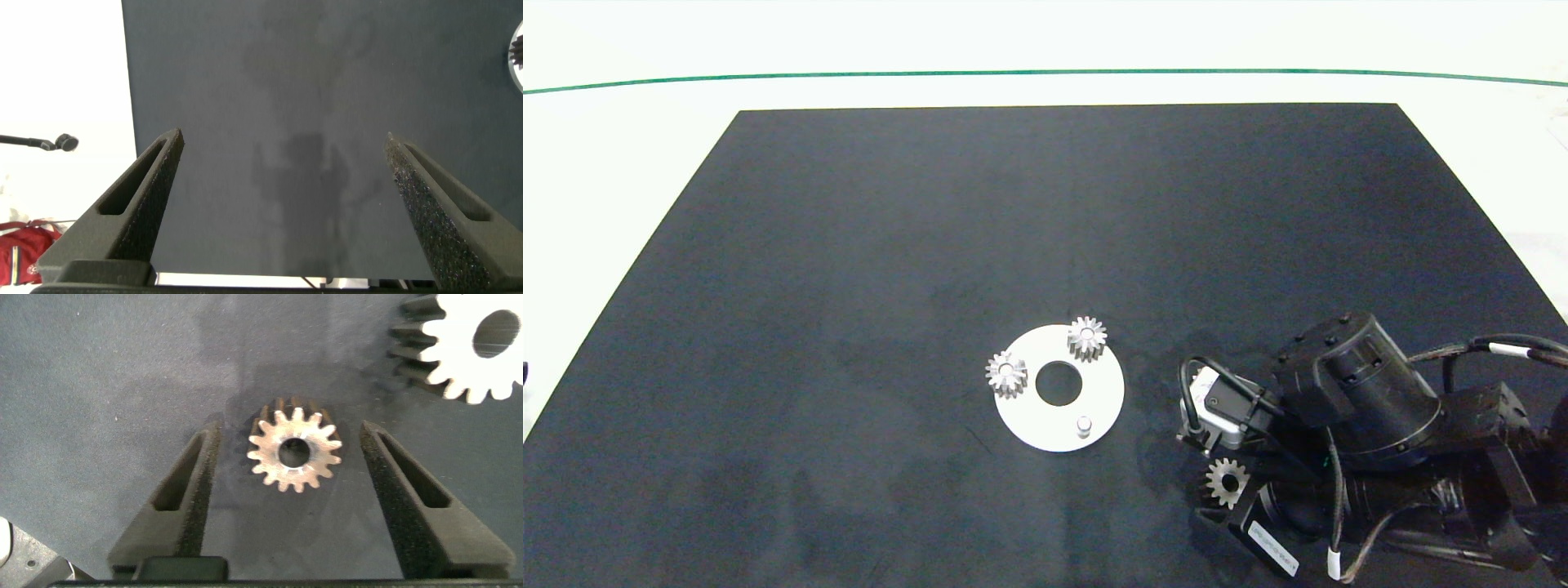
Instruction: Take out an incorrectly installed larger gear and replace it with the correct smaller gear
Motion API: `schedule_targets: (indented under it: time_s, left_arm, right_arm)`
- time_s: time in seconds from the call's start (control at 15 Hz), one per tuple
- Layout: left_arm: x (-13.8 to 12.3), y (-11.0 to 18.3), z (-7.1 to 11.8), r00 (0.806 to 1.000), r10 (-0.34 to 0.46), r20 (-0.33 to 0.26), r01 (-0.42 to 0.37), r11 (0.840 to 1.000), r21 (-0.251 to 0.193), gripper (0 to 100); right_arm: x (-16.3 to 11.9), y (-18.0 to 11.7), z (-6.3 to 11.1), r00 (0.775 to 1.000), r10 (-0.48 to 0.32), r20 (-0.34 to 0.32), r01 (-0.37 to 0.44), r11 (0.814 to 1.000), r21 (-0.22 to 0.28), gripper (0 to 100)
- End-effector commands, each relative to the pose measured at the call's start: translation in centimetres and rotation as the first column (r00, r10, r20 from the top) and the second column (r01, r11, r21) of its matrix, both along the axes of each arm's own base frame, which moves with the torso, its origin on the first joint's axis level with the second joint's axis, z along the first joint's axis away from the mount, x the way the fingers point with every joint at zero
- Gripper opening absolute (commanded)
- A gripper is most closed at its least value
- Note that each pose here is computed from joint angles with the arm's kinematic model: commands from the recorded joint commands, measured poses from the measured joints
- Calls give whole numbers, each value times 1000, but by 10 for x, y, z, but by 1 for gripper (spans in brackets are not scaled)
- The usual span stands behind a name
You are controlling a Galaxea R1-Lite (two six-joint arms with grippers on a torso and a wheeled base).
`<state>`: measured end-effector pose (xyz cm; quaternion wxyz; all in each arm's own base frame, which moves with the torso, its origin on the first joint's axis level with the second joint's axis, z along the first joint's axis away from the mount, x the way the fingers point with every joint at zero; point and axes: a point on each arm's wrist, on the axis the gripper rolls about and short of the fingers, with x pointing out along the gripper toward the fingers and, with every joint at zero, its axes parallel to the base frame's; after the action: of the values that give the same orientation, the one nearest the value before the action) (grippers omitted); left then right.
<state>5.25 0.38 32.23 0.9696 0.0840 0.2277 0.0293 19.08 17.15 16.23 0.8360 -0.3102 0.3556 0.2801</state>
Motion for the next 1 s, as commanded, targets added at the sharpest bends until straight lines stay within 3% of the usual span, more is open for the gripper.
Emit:
schedule_targets:
  time_s: [0.07, 1.0]
  left_arm:
    - [0, 0, 0, 1000, 0, -3, 0, 1000, 1, 100]
    - [-1, 0, 0, 1000, -7, -5, 7, 1000, 16, 100]
  right_arm:
    - [2, 2, -6, 1000, 0, -17, 0, 1000, -19, 61]
    - [4, 0, -8, 1000, -9, -18, 9, 1000, -23, 32]
